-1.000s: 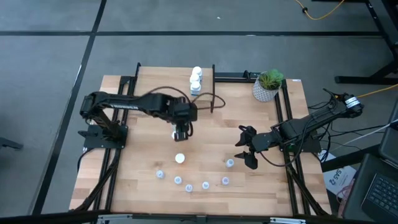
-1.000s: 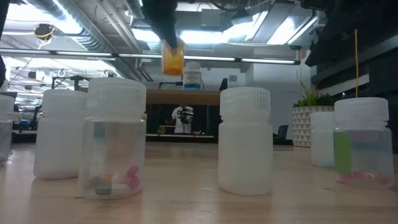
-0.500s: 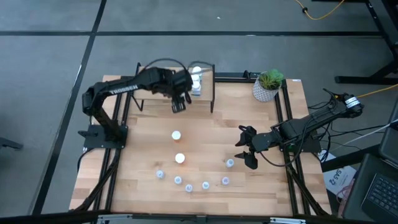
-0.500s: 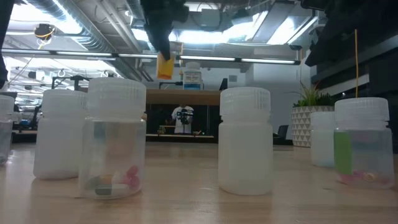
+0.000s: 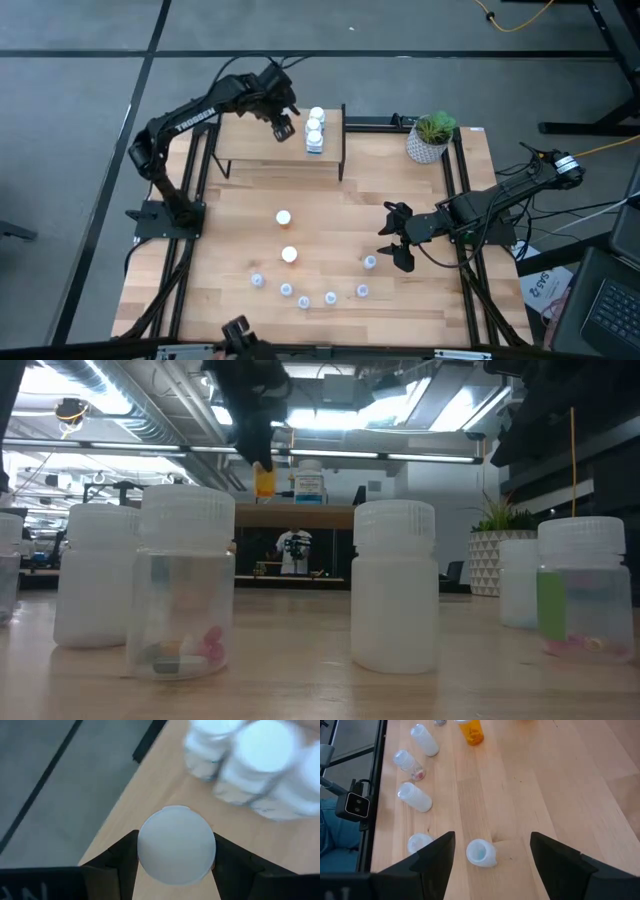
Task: Pick and place medicine bottles onto shelf by color
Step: Put the top right orange pill bottle on the shelf
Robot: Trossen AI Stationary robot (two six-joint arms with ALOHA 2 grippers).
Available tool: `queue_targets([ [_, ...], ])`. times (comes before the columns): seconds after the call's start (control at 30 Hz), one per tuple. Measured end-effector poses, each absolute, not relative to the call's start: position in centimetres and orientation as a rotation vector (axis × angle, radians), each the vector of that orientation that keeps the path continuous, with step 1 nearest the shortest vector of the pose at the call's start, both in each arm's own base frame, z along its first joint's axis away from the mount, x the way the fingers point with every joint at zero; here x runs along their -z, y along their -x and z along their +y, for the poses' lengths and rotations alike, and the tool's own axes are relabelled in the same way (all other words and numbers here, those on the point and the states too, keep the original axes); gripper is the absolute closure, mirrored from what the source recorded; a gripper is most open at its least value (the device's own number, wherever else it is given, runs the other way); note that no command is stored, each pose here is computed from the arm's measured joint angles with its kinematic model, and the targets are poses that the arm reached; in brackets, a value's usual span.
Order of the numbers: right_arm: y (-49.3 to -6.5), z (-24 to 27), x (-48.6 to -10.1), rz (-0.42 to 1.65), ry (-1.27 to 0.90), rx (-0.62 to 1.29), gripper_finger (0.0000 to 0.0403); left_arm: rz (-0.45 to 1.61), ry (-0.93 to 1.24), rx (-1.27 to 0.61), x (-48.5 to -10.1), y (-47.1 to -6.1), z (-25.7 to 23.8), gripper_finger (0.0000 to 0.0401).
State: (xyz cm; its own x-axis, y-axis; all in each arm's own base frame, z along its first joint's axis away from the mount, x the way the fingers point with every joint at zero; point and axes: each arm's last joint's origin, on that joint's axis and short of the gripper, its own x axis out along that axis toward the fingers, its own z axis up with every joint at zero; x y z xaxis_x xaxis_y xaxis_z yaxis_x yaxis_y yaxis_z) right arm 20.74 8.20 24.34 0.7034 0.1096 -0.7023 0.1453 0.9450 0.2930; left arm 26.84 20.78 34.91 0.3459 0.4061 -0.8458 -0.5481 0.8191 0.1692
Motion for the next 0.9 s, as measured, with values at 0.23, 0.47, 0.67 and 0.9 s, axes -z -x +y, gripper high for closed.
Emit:
queue_targets([
  [0.23,-20.7,8.2,-24.3,0.795,-0.342,0.021,0.0142,1.070,0.215,-0.676,-34.0,-26.1,22.6,0.0209],
  [0.47,-20.7,8.2,-24.3,0.796,-0.341,0.020,0.0142,1.069,0.218,-0.675,-34.1,-26.0,22.6,0.0209],
  [0.67,-20.7,8.2,-24.3,0.796,-0.341,0.020,0.0142,1.099,0.183,-0.652,-34.0,-26.0,22.4,0.0209],
  [0.9,-20.7,8.2,-24.3,0.796,-0.340,0.020,0.0142,1.110,0.197,-0.673,-33.7,-26.1,22.5,0.0209],
])
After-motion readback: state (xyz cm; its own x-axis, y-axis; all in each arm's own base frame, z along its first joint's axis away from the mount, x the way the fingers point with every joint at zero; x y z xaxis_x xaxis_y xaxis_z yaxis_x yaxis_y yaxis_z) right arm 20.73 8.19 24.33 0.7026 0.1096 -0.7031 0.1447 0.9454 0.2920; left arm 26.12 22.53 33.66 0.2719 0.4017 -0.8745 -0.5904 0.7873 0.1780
